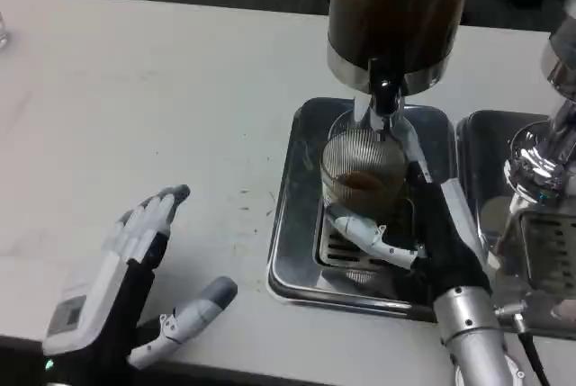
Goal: Grasp the cup under the faucet to collect the drink, then remove the cup.
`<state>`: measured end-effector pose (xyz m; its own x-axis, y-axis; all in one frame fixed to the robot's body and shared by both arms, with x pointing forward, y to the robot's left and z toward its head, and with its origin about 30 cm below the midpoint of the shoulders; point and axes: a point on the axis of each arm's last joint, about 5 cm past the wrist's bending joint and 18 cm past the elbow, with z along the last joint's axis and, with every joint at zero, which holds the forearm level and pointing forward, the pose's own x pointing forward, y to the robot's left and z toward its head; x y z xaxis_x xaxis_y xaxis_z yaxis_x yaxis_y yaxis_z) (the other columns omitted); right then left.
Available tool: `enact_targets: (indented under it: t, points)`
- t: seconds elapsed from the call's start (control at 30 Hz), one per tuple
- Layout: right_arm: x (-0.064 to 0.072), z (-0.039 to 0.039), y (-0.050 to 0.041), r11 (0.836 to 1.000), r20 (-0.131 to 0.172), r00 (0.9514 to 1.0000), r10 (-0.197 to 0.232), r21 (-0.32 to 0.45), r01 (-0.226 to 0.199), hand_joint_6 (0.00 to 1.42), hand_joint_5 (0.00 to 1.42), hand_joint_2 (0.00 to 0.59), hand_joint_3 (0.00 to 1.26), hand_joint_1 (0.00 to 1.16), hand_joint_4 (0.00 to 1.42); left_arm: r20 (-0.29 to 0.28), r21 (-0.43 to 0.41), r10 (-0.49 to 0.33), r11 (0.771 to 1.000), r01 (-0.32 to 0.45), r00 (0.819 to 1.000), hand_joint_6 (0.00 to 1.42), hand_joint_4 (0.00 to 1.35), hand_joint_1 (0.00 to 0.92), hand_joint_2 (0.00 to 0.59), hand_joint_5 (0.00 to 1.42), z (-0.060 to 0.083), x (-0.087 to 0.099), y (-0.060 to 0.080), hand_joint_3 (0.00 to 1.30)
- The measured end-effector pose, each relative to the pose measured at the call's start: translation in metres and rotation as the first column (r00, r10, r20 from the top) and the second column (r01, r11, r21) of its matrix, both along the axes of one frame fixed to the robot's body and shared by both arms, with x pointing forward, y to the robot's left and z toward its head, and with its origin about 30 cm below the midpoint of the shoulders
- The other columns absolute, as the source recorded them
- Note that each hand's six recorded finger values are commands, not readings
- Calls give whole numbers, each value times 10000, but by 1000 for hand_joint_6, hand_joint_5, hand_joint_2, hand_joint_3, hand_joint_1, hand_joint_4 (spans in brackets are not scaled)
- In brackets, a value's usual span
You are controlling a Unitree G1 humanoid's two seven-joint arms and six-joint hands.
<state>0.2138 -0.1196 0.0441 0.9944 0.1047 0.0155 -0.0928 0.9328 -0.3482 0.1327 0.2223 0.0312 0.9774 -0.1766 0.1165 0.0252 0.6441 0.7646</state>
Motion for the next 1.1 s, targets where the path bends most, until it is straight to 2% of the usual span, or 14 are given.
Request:
enact_targets:
  t: [0.17, 0.27, 0.43, 0.73, 0.83, 1.1]
  points:
    - [12, -8, 37, 9990, 63, 9992, -402, 202, 400, 169, 167, 184, 84, 888, 206, 61, -59, 69, 10000, -69, 10000, 0, 0, 0, 156, 8, 15, 9, -6, 34]
    - [26, 9, 85, 9972, 231, 9977, -632, 420, 622, 209, 226, 187, 158, 911, 259, -79, -64, 166, 9998, -166, 9998, 0, 0, 0, 156, 8, -1, -20, -1, 34]
    - [28, -9, 101, 9965, 141, 9976, -673, 508, 665, 250, 280, 191, 244, 932, 321, -162, -176, 296, 9994, -298, 9994, 0, 0, 0, 157, 9, -9, -44, 7, 35]
    - [38, -15, 112, 9965, 186, 9980, -605, 583, 593, 291, 339, 186, 329, 966, 382, -265, -302, 527, 9981, -535, 9983, 0, 0, 0, 155, 9, -14, -70, 17, 35]
    - [37, -17, 118, 9965, 212, 9980, -588, 614, 574, 358, 411, 201, 406, 1005, 448, -293, -296, 541, 9981, -550, 9981, 0, 0, 0, 156, 9, -16, -80, 17, 35]
    - [53, -23, 152, 9935, 334, 9957, -861, 777, 833, 429, 516, 189, 520, 1060, 528, -363, -300, 524, 9981, -535, 9980, 0, 0, 0, 159, 10, -21, -117, 11, 44]
